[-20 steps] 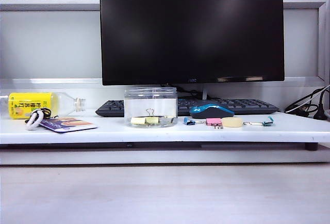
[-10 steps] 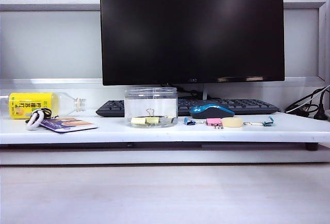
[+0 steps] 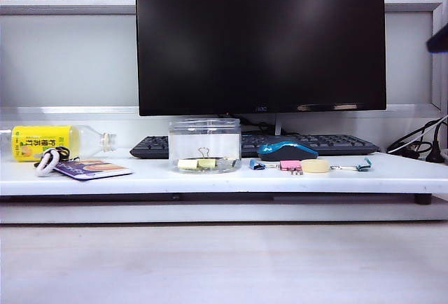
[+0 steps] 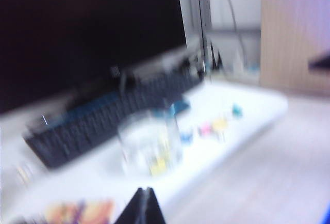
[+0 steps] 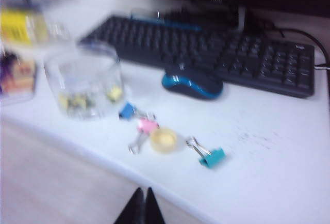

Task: Pick up the clips with the largest number of clips of the same color on the table and place them in a round transparent plastic box.

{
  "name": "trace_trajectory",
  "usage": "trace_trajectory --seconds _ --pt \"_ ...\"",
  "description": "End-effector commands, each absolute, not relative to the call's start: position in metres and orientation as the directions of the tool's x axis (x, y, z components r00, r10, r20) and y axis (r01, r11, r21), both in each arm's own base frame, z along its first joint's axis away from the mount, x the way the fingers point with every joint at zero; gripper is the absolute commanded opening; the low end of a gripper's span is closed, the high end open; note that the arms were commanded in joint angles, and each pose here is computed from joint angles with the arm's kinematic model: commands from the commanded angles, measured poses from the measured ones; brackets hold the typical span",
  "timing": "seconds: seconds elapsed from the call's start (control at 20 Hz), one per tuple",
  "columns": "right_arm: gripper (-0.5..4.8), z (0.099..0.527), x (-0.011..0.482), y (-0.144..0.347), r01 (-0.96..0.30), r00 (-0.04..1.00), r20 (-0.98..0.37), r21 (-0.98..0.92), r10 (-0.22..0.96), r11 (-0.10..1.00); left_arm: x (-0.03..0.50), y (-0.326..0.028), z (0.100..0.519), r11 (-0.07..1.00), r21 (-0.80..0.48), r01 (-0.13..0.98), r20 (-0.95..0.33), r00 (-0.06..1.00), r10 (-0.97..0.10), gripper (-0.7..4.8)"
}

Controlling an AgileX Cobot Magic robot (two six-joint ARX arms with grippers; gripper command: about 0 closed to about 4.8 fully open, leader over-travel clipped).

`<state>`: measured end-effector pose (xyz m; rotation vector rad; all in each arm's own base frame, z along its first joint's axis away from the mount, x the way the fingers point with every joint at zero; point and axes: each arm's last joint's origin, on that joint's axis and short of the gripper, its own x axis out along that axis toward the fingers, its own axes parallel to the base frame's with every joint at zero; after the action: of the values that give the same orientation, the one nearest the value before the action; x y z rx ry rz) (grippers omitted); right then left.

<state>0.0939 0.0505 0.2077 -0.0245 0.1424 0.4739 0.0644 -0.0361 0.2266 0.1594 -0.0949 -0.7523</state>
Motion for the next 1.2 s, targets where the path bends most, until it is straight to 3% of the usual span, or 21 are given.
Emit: trace_trajectory --seconds 0.05,0.65,1.0,1.2 --pt "-0.05 0.201 0.096 0.052 -0.46 0.881 -0.101 0.044 0.462 0.887 0.07 -0.038 0.216 0.713 0.199 0.672 0.035 0.722 -0.691 -0.06" --pt "-0.05 0.159 0.097 0.054 -0.459 0.852 -0.214 0.135 0.478 0.878 0.079 -0.041 0.188 0.713 0.185 0.676 -0.01 0.727 -0.686 -0.06" --pt "-0.05 0.143 0.096 0.053 -0.444 0.84 -0.285 0.129 0.462 0.887 0.084 -0.035 0.18 0.877 0.135 0.461 -0.077 0.887 -0.455 -0.06" --pt "-0.05 0.14 0.095 0.052 -0.442 0.832 -0.312 0.127 0.459 0.888 0.085 -0.036 0.168 0.88 0.081 0.467 -0.119 0.882 -0.457 -0.06"
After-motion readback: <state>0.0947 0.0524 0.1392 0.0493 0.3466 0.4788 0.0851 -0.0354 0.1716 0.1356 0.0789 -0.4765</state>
